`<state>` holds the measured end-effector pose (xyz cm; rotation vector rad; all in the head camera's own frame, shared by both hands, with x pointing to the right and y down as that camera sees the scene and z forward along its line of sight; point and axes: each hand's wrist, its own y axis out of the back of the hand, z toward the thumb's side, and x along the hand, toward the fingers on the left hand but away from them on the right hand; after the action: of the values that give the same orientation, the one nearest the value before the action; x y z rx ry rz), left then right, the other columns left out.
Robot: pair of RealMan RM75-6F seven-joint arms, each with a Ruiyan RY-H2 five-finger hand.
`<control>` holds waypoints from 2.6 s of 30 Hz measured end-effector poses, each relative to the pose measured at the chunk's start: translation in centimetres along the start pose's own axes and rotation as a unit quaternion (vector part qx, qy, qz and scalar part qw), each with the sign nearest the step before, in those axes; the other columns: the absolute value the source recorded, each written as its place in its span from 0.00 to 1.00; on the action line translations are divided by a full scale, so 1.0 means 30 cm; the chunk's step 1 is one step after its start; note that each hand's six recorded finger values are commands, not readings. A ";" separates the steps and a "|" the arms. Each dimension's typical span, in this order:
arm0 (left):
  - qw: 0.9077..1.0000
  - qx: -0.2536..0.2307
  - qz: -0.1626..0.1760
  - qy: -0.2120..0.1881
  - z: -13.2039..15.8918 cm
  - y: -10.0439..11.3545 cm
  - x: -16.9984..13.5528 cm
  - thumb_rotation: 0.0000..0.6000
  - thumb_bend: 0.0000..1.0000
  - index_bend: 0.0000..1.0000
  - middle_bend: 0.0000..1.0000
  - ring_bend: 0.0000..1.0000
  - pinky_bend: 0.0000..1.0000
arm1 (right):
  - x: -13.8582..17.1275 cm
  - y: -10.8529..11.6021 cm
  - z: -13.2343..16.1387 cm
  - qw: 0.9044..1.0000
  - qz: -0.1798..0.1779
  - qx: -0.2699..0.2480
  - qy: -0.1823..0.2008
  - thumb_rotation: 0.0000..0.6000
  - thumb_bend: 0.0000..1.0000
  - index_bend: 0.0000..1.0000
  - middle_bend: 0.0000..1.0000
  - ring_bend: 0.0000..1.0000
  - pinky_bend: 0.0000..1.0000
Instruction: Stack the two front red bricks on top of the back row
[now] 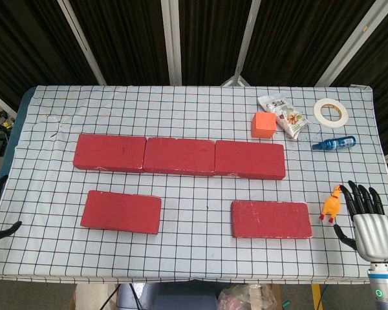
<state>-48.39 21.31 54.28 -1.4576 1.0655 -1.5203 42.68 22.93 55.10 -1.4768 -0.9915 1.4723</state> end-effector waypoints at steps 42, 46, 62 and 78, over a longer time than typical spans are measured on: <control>1.000 0.006 -0.008 0.016 0.009 -0.018 0.007 1.00 0.07 0.08 0.00 0.00 0.10 | -0.046 -0.013 0.290 0.971 0.227 -0.011 0.069 1.00 0.24 0.00 0.00 0.00 0.00; 1.000 0.005 -0.008 0.017 0.007 -0.016 0.006 1.00 0.07 0.08 0.00 0.00 0.10 | -0.084 -0.013 0.330 0.967 0.249 0.004 0.062 1.00 0.24 0.00 0.00 0.00 0.00; 1.000 -0.003 -0.004 0.022 -0.009 -0.005 0.003 1.00 0.07 0.08 0.00 0.00 0.10 | -0.173 -0.079 0.525 0.944 0.319 0.048 0.072 1.00 0.24 0.00 0.00 0.00 0.00; 1.000 -0.006 -0.004 0.029 -0.022 -0.003 0.007 1.00 0.07 0.08 0.00 0.00 0.10 | -0.220 -0.151 0.601 0.938 0.337 0.061 0.047 1.00 0.24 0.00 0.00 0.00 0.00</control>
<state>-49.07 21.19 54.44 -1.4357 1.1067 -1.5736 24.62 18.70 61.85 -1.8738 -0.3195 1.8639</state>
